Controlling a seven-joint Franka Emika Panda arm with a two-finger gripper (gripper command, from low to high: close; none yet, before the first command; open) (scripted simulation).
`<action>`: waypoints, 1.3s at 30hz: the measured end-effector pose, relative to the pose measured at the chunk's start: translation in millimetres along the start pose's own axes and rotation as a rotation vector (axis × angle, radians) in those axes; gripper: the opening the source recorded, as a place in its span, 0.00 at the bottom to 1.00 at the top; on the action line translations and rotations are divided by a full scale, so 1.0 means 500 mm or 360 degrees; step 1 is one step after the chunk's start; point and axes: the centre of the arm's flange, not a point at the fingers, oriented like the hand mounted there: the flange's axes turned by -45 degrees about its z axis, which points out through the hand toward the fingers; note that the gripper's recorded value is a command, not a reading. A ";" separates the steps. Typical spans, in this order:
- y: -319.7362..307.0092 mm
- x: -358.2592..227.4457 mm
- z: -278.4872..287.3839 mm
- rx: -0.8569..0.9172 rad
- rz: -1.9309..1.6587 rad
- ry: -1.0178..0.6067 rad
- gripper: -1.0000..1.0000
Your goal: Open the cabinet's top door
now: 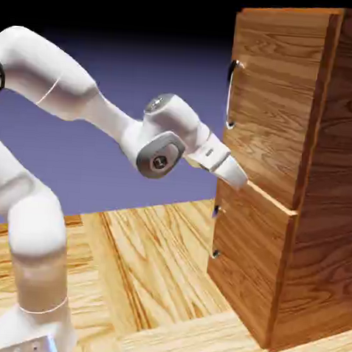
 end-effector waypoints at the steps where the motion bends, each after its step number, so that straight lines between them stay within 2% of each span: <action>1: -0.004 0.007 -0.007 0.0010 0.0087 0.0020 0.50; 11: -0.002 0.067 -0.083 0.0123 0.0958 0.0227 0.50; 22: -0.025 0.097 -0.159 0.0369 0.1886 0.0389 0.50; 39: -0.120 0.087 -0.235 0.0940 0.3240 0.0385 0.50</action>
